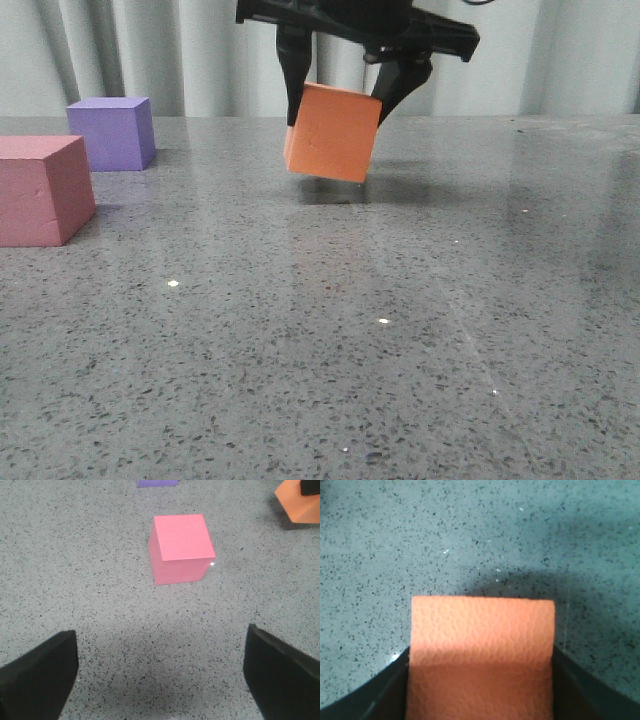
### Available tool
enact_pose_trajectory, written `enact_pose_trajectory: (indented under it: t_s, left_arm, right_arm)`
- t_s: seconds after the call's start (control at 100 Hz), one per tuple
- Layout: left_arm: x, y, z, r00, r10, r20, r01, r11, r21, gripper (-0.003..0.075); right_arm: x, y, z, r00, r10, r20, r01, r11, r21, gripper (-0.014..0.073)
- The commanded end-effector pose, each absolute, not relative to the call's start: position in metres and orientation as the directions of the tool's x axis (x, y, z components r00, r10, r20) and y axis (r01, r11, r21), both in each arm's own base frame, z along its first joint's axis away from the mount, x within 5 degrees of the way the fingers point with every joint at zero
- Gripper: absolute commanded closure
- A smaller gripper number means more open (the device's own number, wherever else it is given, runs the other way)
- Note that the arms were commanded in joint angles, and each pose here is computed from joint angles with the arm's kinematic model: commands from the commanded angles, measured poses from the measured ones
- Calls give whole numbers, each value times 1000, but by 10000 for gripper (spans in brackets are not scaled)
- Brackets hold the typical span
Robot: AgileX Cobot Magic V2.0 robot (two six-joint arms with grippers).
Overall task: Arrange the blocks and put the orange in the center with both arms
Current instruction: 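Lift the orange cube with the right gripper and carry it toward the table center, then set the orange cube down at the center and open the right gripper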
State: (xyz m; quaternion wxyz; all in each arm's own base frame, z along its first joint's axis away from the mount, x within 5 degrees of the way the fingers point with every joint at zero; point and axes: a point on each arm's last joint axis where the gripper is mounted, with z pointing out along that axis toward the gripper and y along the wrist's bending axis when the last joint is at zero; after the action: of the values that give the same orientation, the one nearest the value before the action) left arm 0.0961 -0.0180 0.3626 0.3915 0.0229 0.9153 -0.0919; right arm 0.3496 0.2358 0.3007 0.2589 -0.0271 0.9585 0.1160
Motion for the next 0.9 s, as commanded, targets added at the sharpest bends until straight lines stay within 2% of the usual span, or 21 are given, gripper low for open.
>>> enact_pose_trajectory:
  t_s: [0.0,0.41,0.5,0.7,0.77,0.89]
  left_arm:
    - [100,-19,376,-635,-45,-771,126,979,-161,83]
    - [100,-19,376,-635,-45,-771,126,979,-161,83]
    - [100,-19,376,-635,-45,-771,126,979,-161,83]
    - [100,-19,376,-635,-45,-771,126,979,-161,83]
    - [100,-19,376,-635,-45,-771,126,979,-161,83]
    - [100,-19,376,-635,-45,-771,126,979,-161,83]
  right_arm:
    - [348,234,332,-805,34,-592,-140,959,245,338]
    - [355,239,312,-834,38,-551,-114,964,239,328]
    - [355,239,312,-834,39,-551,-114,964,242,246]
    - [354,240,312,-837,46,-546,-112,961,254,-76]
    - [354,240,312,-836,47,-546,-113,960,255,-48]
    - [354,240,319,-828,53,-558,-116,958,263,-50]
